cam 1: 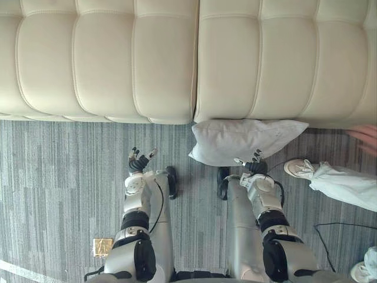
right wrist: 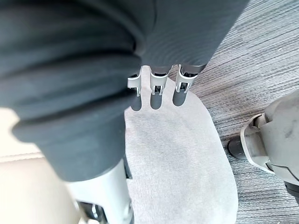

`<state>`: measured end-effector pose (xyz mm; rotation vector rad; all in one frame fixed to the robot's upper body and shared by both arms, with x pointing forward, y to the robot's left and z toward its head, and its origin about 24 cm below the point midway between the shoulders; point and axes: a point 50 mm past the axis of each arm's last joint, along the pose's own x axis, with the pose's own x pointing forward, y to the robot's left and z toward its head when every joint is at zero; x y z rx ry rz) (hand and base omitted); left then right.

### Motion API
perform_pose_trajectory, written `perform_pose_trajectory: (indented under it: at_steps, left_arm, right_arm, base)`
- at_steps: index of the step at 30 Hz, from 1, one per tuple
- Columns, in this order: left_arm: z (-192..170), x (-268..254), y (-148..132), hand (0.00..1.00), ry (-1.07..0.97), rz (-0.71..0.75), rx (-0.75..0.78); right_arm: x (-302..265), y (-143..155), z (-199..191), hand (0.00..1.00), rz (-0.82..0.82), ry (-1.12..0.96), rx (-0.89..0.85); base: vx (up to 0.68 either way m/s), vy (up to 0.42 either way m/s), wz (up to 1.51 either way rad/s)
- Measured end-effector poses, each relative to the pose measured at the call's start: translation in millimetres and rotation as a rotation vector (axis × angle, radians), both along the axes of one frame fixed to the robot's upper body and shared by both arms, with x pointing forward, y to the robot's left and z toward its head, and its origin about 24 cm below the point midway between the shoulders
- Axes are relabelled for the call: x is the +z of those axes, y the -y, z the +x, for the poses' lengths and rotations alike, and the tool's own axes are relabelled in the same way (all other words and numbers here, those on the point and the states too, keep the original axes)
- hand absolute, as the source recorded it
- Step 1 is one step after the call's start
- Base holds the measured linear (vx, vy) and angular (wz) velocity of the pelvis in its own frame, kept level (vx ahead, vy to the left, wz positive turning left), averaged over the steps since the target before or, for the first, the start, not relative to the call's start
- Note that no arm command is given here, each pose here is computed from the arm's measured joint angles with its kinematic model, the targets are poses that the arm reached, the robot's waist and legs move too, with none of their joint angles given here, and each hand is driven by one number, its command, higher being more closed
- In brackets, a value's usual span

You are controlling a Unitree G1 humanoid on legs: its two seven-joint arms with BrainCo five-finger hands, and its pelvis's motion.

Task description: Pick up cushions and gather them together orderly.

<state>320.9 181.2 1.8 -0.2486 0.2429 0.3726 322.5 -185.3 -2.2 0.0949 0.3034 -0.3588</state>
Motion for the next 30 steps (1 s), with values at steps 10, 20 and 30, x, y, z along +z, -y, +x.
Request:
perform_pose_trajectory:
  at_steps: [10, 20, 30]
  left_arm:
    - [-43.9, -40.9, 9.3, 0.00, -0.131, 0.033, -0.075]
    - [-120.4, -109.8, -5.7, 0.00, -0.443, -0.027, -0.008]
    - [-179.4, -148.8, 1.2, 0.00, -0.686, -0.101, 0.019]
  right_arm:
    - [-60.4, -1.2, -60.6, 0.00, 0.050, -0.190, -0.010]
    - [-120.9, 2.4, -144.9, 0.00, 0.102, -0.475, -0.032]
    - [-146.9, -10.2, -188.1, 0.00, 0.172, -0.650, -0.007]
  base:
    - [0.03, -0.051, -0.09]
    - [0.13, 0.003, -0.17]
    - [0.10, 0.016, -0.33]
